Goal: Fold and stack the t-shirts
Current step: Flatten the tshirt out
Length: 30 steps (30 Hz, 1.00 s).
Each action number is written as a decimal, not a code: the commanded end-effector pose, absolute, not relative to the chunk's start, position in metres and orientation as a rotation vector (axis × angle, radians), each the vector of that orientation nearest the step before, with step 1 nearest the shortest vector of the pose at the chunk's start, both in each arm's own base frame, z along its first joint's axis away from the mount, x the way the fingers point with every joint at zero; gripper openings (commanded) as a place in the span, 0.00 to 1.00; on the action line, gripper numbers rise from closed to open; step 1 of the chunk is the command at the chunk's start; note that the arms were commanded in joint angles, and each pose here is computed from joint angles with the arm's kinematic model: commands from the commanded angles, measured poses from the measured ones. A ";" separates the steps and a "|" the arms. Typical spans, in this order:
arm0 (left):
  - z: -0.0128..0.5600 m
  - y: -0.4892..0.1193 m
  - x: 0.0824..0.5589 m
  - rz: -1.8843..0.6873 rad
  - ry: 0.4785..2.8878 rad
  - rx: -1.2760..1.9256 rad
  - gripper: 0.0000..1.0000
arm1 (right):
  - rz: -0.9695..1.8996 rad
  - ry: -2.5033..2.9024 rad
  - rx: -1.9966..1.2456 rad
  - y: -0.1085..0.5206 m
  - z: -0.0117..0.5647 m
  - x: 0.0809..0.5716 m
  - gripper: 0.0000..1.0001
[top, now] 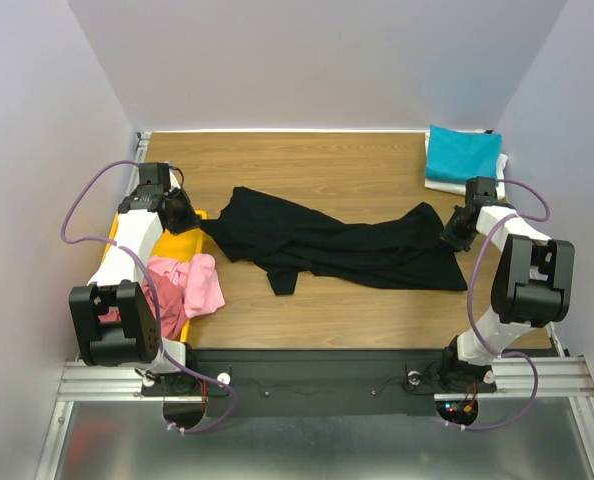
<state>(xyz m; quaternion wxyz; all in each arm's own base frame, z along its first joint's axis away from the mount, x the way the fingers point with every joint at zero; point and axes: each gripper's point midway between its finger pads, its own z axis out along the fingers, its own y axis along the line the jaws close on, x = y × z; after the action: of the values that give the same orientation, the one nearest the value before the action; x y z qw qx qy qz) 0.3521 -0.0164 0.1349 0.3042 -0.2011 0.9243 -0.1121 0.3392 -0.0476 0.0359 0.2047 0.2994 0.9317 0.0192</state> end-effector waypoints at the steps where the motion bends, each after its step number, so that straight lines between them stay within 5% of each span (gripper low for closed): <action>1: 0.148 -0.016 0.353 -0.307 2.408 -0.513 0.00 | 0.067 2.560 0.813 -0.050 0.049 0.343 0.18; 7: 0.150 -0.015 0.353 -0.305 2.407 -0.512 0.00 | 0.071 2.532 0.806 -0.050 0.060 0.349 0.00; 17: 0.175 -0.021 0.358 -0.351 2.371 -0.478 0.00 | 0.041 2.395 0.784 -0.061 0.121 0.367 0.00; 30: 0.322 -0.074 0.374 -0.777 1.996 -0.322 0.00 | 0.076 2.096 0.778 -0.070 0.258 0.386 0.00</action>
<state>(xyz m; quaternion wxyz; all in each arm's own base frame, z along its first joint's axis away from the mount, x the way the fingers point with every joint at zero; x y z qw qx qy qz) 0.3686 -0.0535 0.2430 0.3927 -0.1708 0.8719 -0.2375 0.3816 -0.0622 0.2032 0.3805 0.2991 0.8747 0.0270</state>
